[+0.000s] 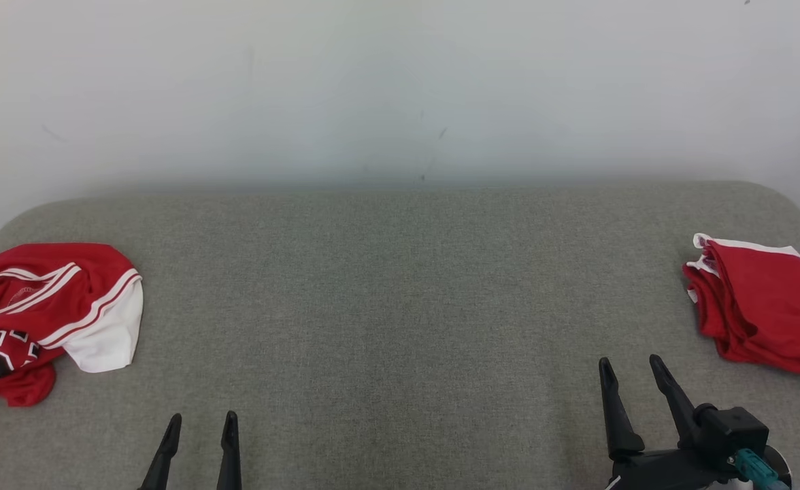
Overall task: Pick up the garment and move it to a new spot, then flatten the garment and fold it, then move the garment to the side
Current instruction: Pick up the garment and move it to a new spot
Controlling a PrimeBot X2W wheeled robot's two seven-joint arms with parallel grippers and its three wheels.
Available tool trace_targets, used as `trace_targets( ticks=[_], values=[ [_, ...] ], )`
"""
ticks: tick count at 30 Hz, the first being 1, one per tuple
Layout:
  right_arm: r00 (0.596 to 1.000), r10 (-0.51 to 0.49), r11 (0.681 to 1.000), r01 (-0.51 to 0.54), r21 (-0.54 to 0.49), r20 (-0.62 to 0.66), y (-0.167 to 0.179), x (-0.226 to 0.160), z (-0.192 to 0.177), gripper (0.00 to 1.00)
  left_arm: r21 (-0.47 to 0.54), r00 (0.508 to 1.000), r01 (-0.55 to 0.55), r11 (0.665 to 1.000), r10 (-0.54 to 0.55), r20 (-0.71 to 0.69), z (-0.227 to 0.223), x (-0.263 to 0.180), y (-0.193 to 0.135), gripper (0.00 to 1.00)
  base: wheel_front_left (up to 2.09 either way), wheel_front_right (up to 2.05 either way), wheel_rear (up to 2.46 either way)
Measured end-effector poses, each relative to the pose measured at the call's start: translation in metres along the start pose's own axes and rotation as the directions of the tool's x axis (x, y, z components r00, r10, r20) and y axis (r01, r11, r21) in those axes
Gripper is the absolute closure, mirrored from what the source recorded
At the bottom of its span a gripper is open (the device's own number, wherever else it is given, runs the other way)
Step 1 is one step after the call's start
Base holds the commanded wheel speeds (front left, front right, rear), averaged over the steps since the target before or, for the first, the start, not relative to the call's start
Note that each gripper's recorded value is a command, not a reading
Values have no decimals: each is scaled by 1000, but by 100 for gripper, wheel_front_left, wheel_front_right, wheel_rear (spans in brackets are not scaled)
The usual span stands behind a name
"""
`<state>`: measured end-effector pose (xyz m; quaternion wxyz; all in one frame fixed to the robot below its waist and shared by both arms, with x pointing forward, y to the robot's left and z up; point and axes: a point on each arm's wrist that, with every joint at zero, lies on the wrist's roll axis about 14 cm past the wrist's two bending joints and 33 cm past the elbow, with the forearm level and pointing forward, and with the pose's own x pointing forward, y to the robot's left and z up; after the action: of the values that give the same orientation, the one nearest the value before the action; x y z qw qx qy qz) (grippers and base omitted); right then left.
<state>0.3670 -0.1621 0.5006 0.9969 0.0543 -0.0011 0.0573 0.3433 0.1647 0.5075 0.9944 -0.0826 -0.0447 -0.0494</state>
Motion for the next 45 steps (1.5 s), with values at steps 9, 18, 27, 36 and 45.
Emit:
trace_targets(
  ticks=[9,18,27,36,45],
  values=[
    [1000,25,1000,-25,9,-2,8,8,-2,0,17,1000,-30,999,30,3,2,-4,13,0,0,0,0],
    [992,123,992,-122,28,-14,41,19,-9,0,29,994,-109,994,109,14,7,-22,36,0,0,0,0],
    [951,309,951,-307,35,-36,105,35,-16,0,45,954,-297,954,295,46,18,-72,85,0,0,0,0],
    [853,518,855,-517,45,-55,186,40,-21,0,48,870,-490,871,485,88,31,-135,126,0,0,0,0],
    [767,638,770,-635,63,-73,238,45,-29,0,42,798,-601,798,596,87,33,-167,142,0,0,0,0]
  ],
)
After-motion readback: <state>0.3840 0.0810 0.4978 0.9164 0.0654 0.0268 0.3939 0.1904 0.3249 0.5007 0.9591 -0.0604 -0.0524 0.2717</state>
